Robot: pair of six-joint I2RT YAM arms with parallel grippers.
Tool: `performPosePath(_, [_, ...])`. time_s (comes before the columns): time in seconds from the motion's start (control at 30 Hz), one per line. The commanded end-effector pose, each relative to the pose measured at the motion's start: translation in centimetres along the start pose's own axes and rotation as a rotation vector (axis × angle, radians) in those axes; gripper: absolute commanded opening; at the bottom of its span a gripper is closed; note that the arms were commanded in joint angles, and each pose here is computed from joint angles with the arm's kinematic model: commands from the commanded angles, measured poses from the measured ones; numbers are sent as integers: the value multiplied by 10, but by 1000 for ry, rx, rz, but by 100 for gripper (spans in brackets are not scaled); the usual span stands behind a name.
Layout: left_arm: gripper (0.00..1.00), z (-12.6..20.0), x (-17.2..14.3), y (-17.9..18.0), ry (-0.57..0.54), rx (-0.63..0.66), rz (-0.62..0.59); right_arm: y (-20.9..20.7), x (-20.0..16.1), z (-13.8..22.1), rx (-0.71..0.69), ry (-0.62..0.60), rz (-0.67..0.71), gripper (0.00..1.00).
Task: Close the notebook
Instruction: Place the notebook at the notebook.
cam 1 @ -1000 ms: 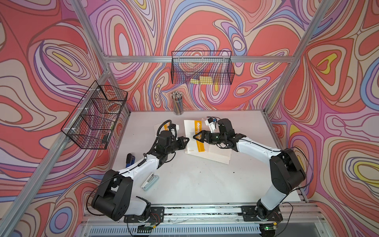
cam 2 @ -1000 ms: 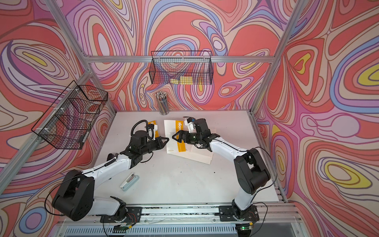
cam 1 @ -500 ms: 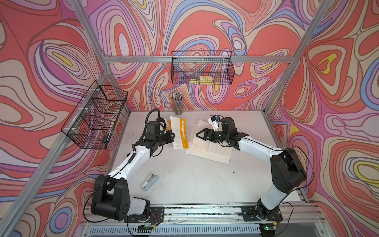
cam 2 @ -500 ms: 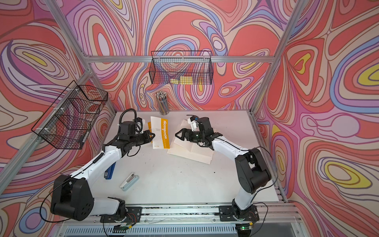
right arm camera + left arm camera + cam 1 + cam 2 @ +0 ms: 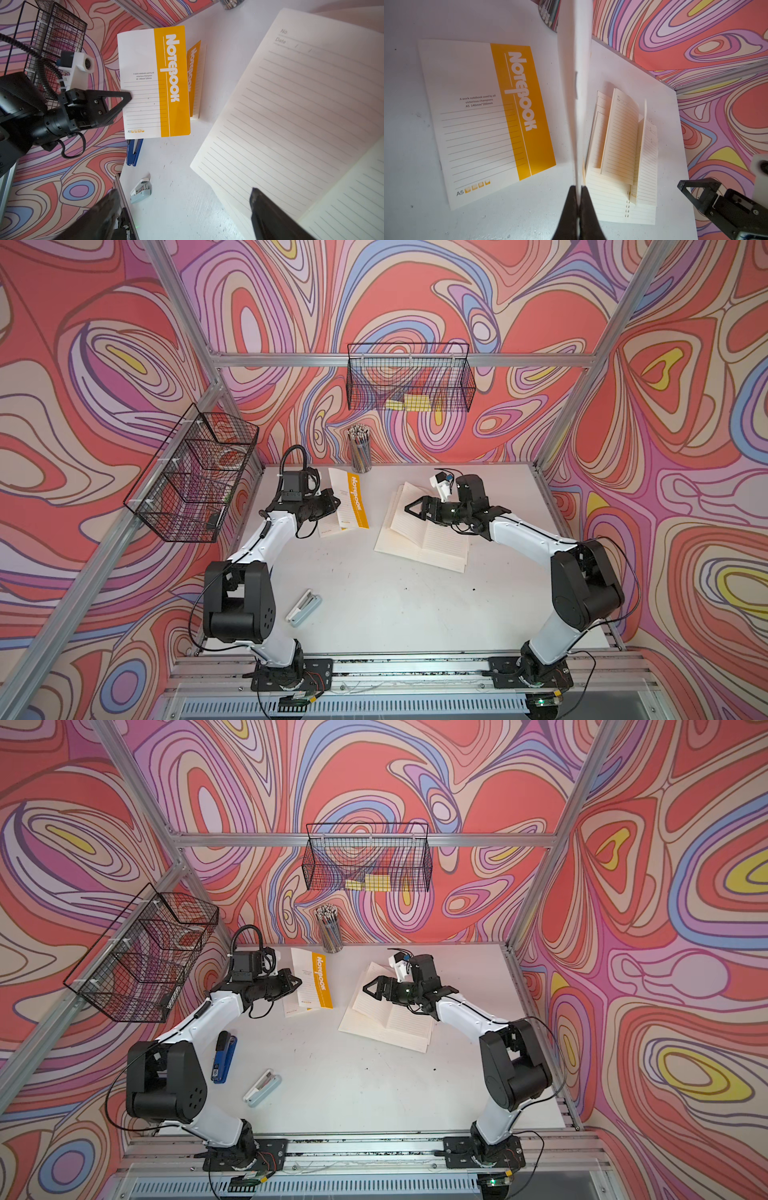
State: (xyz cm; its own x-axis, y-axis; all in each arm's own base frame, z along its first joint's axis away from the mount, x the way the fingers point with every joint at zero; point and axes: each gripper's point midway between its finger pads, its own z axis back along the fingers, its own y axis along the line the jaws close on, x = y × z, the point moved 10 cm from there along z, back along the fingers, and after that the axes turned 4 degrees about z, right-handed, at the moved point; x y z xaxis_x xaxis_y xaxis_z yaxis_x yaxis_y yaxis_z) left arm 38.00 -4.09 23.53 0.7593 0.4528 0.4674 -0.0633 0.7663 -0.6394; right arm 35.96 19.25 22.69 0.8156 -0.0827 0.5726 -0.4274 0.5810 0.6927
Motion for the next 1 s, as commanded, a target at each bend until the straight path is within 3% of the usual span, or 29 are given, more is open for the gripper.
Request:
performPosePath(0.0, [0, -3, 12, 1, 5, -26, 14, -3, -1, -2, 17, 2, -5, 99])
performPosePath(0.33, [0, -25, 27, 15, 15, -34, 83, -5, 0, -1, 1, 9, -6, 98])
performPosePath(0.97, [0, -34, 44, 69, 88, 3, 185, -10, -7, 0, -17, 12, -29, 98])
